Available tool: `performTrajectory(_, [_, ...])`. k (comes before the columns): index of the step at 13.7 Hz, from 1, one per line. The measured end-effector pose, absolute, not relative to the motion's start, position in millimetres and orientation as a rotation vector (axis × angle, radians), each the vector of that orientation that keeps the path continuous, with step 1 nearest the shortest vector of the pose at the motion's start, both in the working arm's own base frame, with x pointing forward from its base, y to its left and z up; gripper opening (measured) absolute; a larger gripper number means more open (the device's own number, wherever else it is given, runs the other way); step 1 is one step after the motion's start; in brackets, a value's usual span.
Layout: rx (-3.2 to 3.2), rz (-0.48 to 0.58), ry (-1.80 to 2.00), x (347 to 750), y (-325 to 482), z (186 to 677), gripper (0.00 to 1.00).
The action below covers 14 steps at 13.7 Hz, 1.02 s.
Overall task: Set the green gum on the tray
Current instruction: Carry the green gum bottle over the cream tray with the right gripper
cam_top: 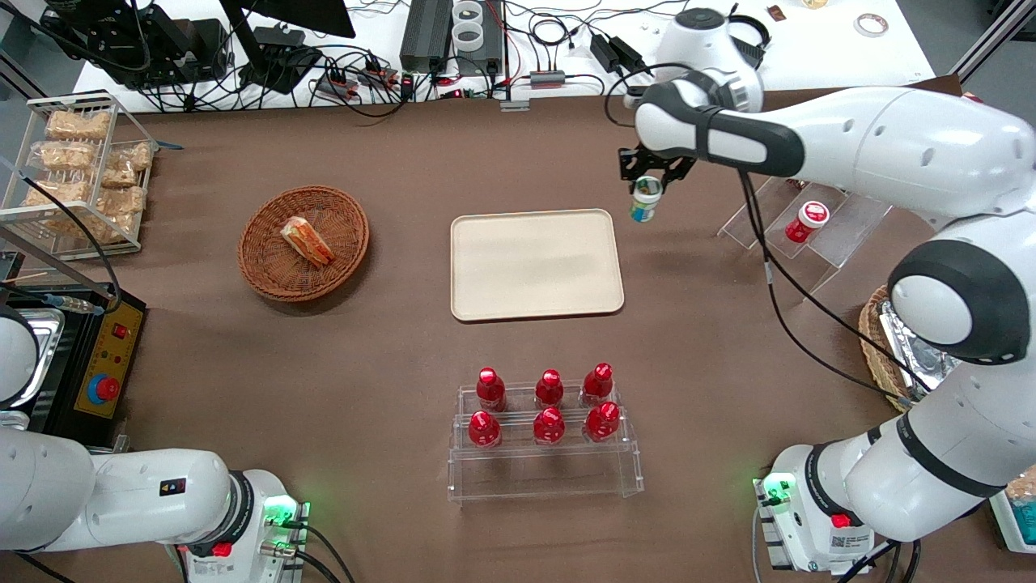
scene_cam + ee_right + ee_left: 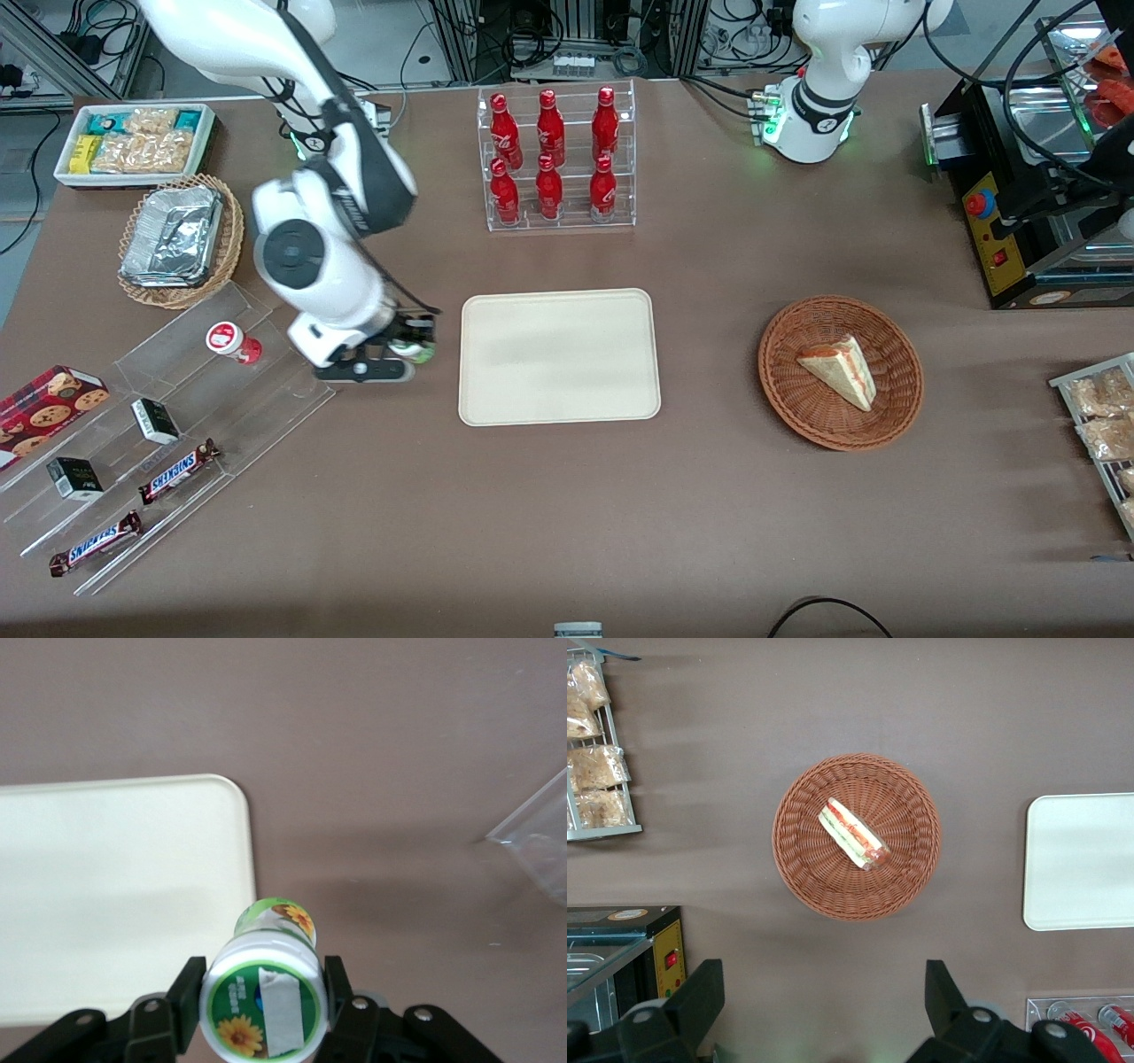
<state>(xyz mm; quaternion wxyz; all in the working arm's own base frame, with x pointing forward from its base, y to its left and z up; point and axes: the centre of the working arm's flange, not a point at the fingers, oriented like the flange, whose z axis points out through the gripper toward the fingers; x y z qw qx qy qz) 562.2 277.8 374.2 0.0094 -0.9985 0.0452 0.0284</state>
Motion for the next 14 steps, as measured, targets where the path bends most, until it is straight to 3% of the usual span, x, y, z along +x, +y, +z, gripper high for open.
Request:
performTrajectory(9, [-3.082, 0.001, 0.446, 570, 409, 311, 0.59])
performTrajectory(14, [-3.072, -0.023, 0.453, 553, 456, 285, 0.59])
